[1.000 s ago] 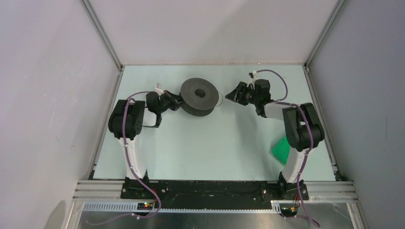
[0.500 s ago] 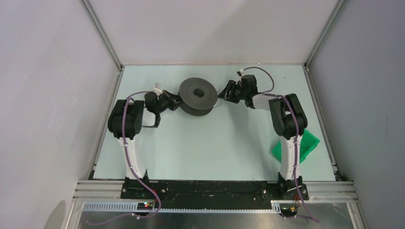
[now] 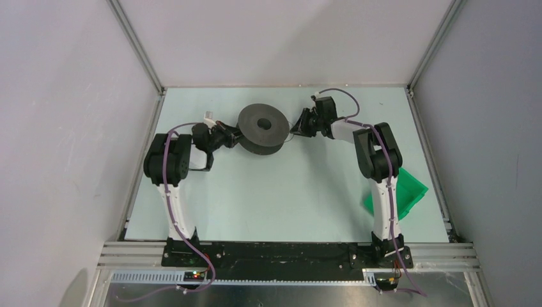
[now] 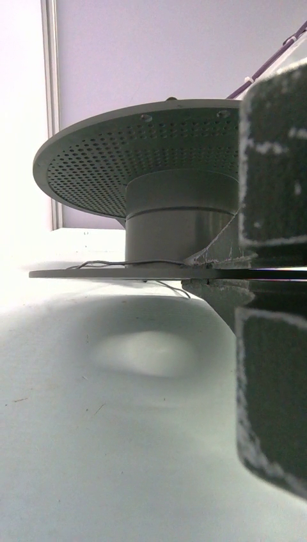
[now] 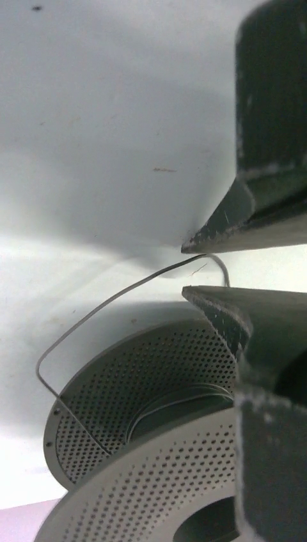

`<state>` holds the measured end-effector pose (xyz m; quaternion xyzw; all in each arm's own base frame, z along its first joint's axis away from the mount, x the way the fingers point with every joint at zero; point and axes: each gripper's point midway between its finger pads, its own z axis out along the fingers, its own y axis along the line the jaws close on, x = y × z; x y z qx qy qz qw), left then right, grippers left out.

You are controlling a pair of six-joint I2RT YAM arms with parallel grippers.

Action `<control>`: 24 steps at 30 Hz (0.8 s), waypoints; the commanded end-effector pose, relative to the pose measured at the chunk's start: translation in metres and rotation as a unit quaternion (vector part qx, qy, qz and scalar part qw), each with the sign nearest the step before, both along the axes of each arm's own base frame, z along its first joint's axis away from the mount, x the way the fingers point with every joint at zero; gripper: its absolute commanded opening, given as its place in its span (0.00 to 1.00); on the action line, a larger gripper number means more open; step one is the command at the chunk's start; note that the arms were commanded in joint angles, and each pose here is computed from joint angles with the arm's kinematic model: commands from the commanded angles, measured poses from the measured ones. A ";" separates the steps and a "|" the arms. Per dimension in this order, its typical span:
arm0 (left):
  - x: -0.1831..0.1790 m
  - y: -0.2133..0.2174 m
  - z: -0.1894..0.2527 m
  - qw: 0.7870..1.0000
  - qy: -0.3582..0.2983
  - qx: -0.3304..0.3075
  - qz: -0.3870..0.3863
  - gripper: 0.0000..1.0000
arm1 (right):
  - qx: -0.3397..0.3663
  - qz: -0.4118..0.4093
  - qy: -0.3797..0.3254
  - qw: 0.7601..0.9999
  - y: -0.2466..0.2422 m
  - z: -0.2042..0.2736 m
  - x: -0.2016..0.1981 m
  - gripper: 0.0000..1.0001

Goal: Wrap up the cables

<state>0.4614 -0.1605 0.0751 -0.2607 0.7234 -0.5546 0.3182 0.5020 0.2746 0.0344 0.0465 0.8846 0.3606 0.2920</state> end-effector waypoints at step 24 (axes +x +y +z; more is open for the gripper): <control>0.000 -0.013 0.038 0.998 -0.059 -0.038 -0.006 0.02 | 0.218 0.041 0.030 0.975 0.029 0.078 -0.077 0.00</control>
